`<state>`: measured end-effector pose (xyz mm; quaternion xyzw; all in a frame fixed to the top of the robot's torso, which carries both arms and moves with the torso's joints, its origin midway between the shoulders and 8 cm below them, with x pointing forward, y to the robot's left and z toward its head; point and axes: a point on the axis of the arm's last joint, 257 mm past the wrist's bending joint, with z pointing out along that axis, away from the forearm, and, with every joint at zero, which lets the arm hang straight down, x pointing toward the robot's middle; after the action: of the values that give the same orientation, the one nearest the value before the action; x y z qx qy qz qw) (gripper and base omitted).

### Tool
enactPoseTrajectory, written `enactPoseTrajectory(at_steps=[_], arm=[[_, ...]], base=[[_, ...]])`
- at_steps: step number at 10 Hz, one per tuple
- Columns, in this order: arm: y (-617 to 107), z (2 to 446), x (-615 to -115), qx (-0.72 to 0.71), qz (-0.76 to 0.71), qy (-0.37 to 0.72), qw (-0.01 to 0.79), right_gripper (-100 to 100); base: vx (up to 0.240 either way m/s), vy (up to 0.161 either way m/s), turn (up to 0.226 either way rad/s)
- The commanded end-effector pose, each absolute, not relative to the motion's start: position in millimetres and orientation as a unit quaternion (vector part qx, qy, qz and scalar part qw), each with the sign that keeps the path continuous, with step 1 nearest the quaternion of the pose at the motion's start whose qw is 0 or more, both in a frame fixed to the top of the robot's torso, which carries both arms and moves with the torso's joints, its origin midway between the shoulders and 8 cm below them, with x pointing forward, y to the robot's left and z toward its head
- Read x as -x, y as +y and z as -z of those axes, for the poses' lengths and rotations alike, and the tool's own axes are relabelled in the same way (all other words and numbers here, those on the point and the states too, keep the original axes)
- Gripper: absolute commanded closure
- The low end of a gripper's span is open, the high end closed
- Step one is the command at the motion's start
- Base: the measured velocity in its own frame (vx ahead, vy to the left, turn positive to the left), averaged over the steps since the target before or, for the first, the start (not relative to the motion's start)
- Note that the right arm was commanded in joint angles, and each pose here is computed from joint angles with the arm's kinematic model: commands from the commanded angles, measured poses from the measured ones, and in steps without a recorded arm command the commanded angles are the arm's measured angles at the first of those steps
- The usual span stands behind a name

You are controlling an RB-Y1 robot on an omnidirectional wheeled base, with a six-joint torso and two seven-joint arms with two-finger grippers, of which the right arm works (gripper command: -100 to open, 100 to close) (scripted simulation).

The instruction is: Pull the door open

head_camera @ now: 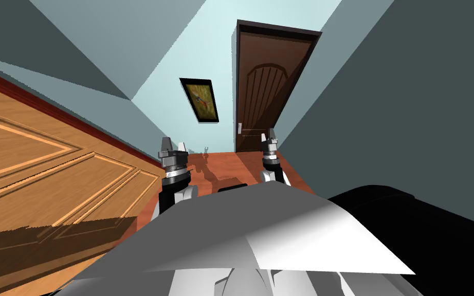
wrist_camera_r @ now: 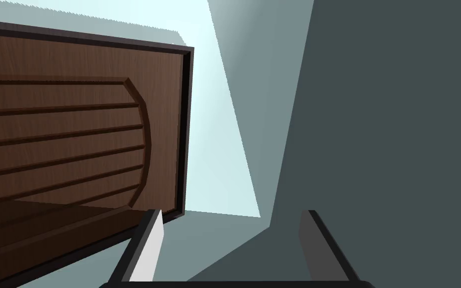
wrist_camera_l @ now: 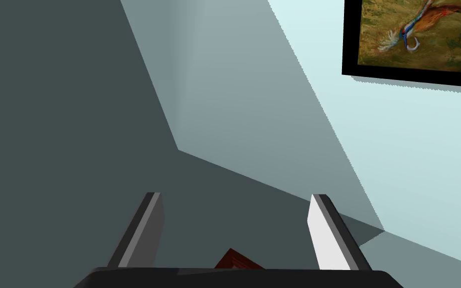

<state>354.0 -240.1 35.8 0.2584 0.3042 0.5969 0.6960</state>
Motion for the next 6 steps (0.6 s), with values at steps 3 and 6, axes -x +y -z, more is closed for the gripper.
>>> enactPoseTrajectory(at_steps=[3,6], arm=[[-233.7,-25.3,-360.8,-0.248,-0.58,0.326,0.704,-100],[-226.2,-12.3,-368.8,-0.234,-0.56,0.351,0.713,-100]], base=[[0.149,0.014,-0.078],[0.195,0.019,-0.087]])
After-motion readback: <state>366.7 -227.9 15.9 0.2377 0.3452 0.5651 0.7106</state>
